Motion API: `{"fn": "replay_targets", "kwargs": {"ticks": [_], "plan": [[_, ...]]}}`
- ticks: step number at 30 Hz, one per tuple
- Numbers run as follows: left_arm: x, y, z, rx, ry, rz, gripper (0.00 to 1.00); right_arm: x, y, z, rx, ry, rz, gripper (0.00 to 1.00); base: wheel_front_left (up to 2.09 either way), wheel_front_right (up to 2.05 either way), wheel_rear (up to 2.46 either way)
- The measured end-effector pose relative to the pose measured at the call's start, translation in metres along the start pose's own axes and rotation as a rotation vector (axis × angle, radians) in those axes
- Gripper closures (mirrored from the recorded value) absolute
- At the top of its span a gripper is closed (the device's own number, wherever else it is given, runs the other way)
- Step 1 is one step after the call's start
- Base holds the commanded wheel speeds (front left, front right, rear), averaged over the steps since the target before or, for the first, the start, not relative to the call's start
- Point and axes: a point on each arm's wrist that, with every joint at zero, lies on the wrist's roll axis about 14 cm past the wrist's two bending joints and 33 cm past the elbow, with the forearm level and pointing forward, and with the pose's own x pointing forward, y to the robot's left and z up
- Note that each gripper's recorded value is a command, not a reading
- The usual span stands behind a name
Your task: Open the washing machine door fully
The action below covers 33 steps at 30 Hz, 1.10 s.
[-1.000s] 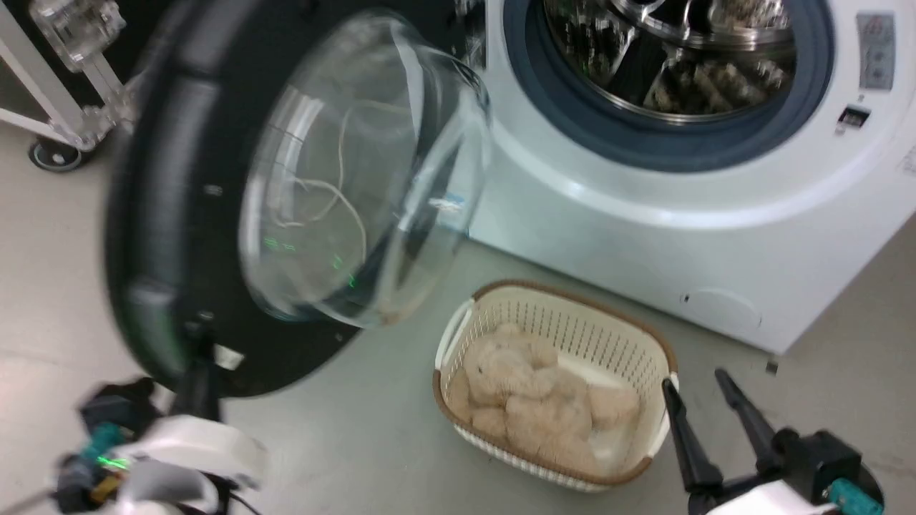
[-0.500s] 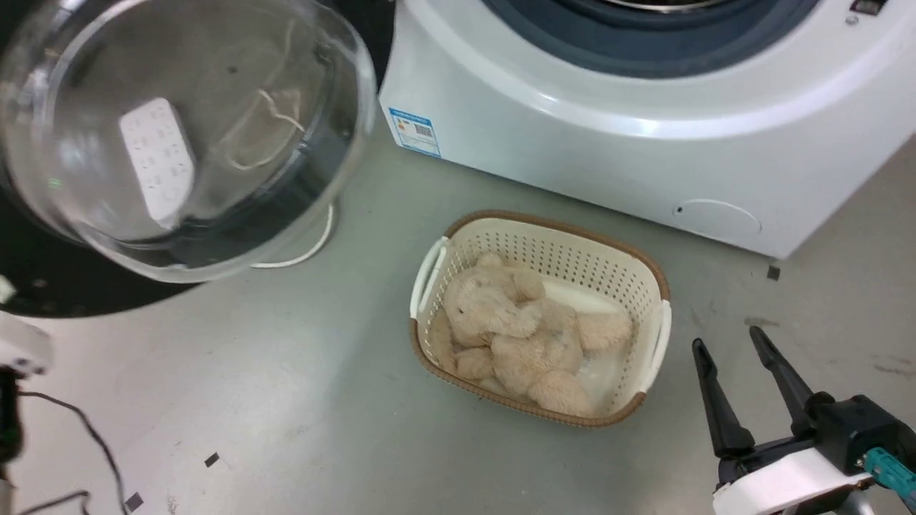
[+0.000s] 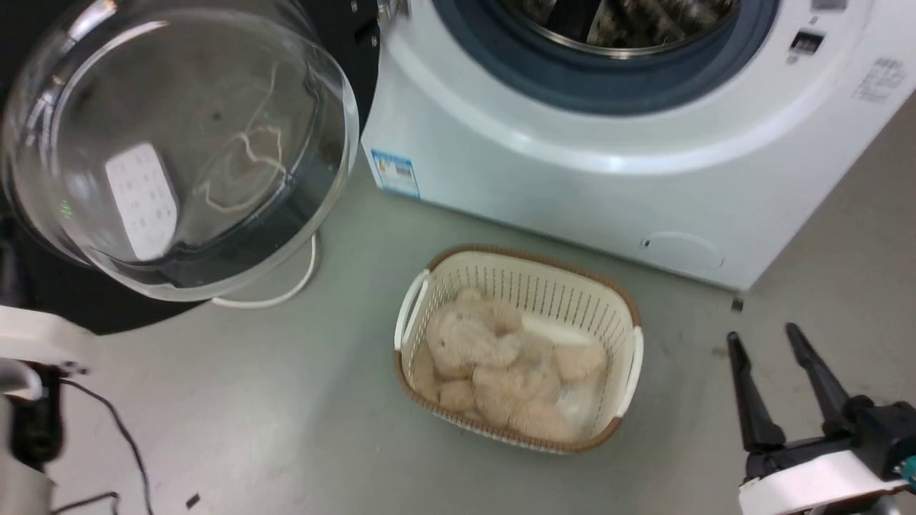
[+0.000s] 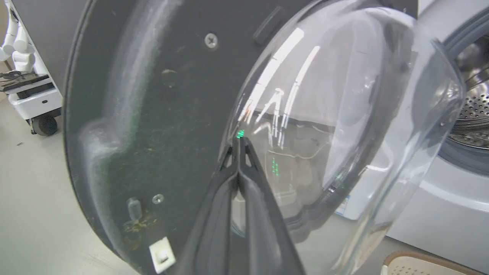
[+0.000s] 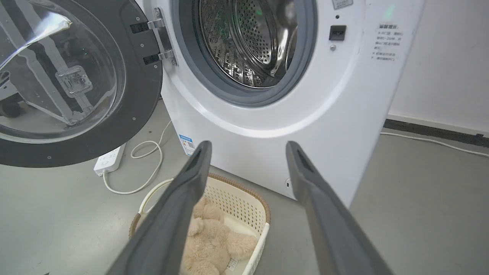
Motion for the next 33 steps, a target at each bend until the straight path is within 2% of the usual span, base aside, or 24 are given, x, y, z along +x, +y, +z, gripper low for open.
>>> {"fn": "replay_targets", "kwargs": {"ticks": [5, 10, 11, 12, 13, 18, 23, 33], "plan": [[-0.025, -0.039, 0.023, -0.07, -0.096, -0.112, 1.0, -0.012, -0.008, 0.037, -0.03, -0.108, -0.046, 0.0, 0.0, 0.0, 0.0], [-0.066, -0.079, 0.027, -0.161, -0.129, -0.21, 1.0, -0.039, -0.012, 0.064, -0.072, -0.178, -0.091, 0.0, 0.0, 0.0, 0.0], [-0.073, -0.087, 0.026, -0.17, -0.129, -0.233, 0.95, -0.045, -0.012, 0.068, -0.076, -0.189, -0.098, 0.0, 0.0, 0.0, 0.0], [-0.08, -0.095, 0.025, -0.17, -0.128, -0.256, 0.52, -0.051, -0.012, 0.071, -0.08, -0.198, -0.105, 0.0, 0.0, 0.0, 0.0], [-0.086, -0.104, 0.023, -0.166, -0.126, -0.28, 0.0, -0.057, -0.011, 0.073, -0.082, -0.205, -0.111, 0.0, 0.0, 0.0, 0.0], [-0.109, -0.145, 0.017, -0.216, -0.106, -0.361, 0.0, -0.085, -0.021, 0.077, -0.088, -0.217, -0.174, 0.0, 0.0, 0.0, 0.0], [-0.127, -0.171, 0.01, -0.233, -0.081, -0.415, 0.0, -0.106, -0.03, 0.076, -0.088, -0.217, -0.225, 0.0, 0.0, 0.0, 0.0], [-0.156, -0.205, -0.015, -0.26, 0.014, -0.5, 0.0, -0.123, -0.036, 0.07, -0.08, -0.203, -0.269, 0.0, 0.0, 0.0, 0.0]]}}
